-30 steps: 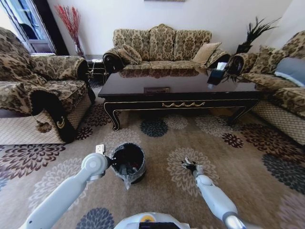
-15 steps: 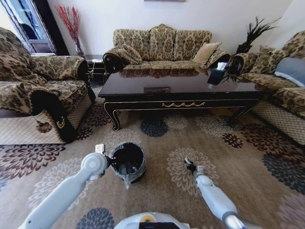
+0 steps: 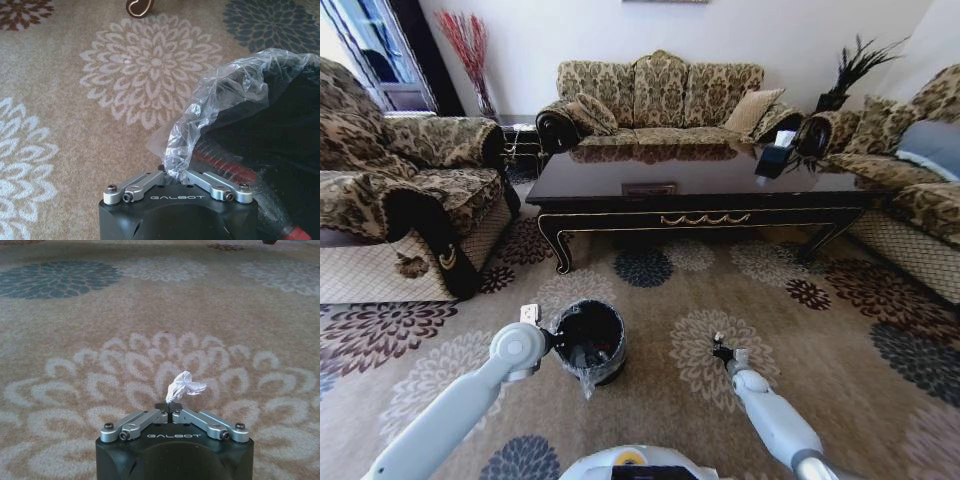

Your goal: Move to the front of the table and pick up the trash from the floor, then place it into the trash bin.

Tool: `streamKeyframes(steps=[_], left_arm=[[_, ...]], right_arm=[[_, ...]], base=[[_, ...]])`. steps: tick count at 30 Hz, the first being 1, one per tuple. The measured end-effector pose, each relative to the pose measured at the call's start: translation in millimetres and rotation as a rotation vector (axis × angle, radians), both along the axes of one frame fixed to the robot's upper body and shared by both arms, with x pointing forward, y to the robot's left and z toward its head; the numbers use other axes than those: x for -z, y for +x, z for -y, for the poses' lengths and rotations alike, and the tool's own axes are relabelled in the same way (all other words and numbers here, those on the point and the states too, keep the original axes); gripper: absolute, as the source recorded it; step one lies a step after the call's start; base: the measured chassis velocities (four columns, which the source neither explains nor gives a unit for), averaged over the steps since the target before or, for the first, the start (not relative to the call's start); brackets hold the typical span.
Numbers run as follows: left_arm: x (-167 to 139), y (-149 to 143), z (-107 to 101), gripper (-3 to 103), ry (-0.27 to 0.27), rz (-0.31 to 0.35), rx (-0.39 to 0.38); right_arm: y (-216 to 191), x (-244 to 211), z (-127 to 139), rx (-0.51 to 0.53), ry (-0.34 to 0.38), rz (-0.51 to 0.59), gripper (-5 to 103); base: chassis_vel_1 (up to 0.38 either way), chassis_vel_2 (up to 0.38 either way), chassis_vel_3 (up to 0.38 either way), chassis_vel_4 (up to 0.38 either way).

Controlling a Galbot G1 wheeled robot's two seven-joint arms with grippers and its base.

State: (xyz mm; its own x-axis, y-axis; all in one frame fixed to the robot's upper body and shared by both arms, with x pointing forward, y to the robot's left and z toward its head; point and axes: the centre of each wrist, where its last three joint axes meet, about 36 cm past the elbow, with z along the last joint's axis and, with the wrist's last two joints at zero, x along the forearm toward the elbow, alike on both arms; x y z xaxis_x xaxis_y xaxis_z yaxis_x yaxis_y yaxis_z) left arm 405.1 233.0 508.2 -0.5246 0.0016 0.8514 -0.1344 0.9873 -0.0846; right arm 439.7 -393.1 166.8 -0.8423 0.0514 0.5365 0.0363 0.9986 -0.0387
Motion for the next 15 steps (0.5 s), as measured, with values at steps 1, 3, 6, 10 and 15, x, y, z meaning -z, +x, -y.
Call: streamKeyframes(steps=[1,3,6,10,15], left_arm=[[0.0,0.0,0.0,0,0.0,0.0,0.0],[1.3,-1.6,0.4,0,0.002,-0.002,0.0],[1.3,-3.9,0.5,0,0.004,-0.002,0.002],[-0.3,-5.3,1.1,0,0.004,0.002,0.006],[-1.5,-5.6,2.0,0,0.006,0.003,0.014]], right_arm=[[0.0,0.0,0.0,0.0,0.0,0.0,0],[-2.0,-1.4,2.5,-0.002,-0.004,0.002,0],[-3.9,-5.6,6.2,-0.002,-0.002,0.011,0],[-4.6,-18.3,9.9,-0.001,0.017,0.033,0],[-8.8,-51.5,9.4,-0.031,0.03,0.099,0]], base=[[0.0,0.0,0.0,0.0],[0.0,0.0,0.0,0.0],[0.0,0.0,0.0,0.0],[0.0,0.0,0.0,0.0],[0.0,0.0,0.0,0.0]])
